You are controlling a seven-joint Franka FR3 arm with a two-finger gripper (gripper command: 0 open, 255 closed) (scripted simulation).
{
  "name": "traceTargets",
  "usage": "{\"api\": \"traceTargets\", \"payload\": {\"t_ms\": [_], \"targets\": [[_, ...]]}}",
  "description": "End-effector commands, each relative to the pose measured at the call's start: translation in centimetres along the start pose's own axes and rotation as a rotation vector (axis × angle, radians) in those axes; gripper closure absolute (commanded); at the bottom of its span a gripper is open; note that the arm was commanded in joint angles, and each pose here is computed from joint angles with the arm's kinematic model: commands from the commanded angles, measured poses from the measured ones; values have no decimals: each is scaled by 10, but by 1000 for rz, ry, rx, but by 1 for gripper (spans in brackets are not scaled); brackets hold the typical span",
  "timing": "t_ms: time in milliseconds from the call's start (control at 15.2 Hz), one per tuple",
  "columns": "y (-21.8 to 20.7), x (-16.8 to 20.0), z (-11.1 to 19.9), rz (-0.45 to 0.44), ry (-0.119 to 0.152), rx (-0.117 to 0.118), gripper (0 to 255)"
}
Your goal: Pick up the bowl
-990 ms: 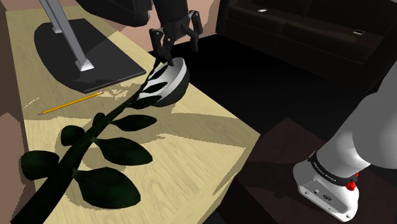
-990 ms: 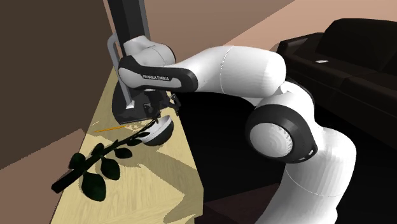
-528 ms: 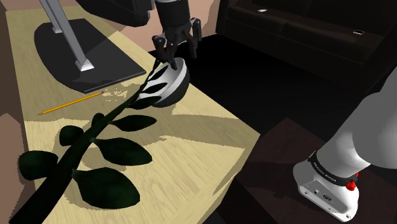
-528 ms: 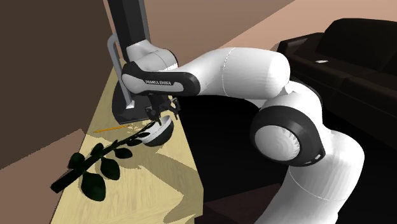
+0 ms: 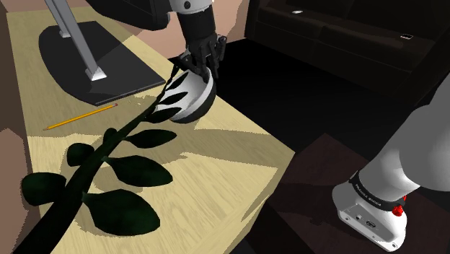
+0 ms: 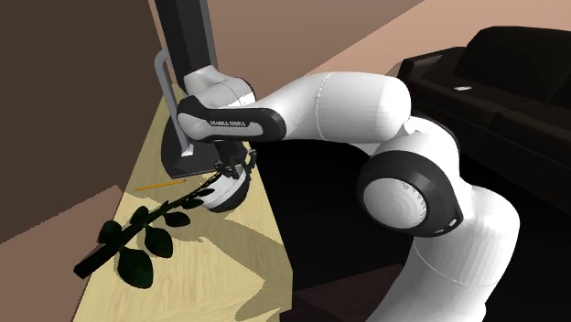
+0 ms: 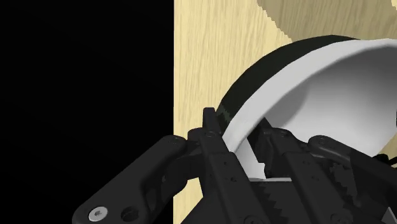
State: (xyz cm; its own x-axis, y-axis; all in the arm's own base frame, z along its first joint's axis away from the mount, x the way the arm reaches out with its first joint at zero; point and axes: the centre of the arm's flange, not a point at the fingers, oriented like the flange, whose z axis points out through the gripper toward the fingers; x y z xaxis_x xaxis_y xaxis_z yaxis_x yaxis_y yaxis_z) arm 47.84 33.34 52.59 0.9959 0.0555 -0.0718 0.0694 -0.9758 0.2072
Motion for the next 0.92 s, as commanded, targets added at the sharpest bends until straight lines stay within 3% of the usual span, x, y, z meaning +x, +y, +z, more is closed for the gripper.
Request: {"api": "traceTargets", "payload": {"t_ms": [0,858], "targets": [[-7,1,-2,-10,-5,2,255],[7,-4,-69,-10,-5,2,255]]}}
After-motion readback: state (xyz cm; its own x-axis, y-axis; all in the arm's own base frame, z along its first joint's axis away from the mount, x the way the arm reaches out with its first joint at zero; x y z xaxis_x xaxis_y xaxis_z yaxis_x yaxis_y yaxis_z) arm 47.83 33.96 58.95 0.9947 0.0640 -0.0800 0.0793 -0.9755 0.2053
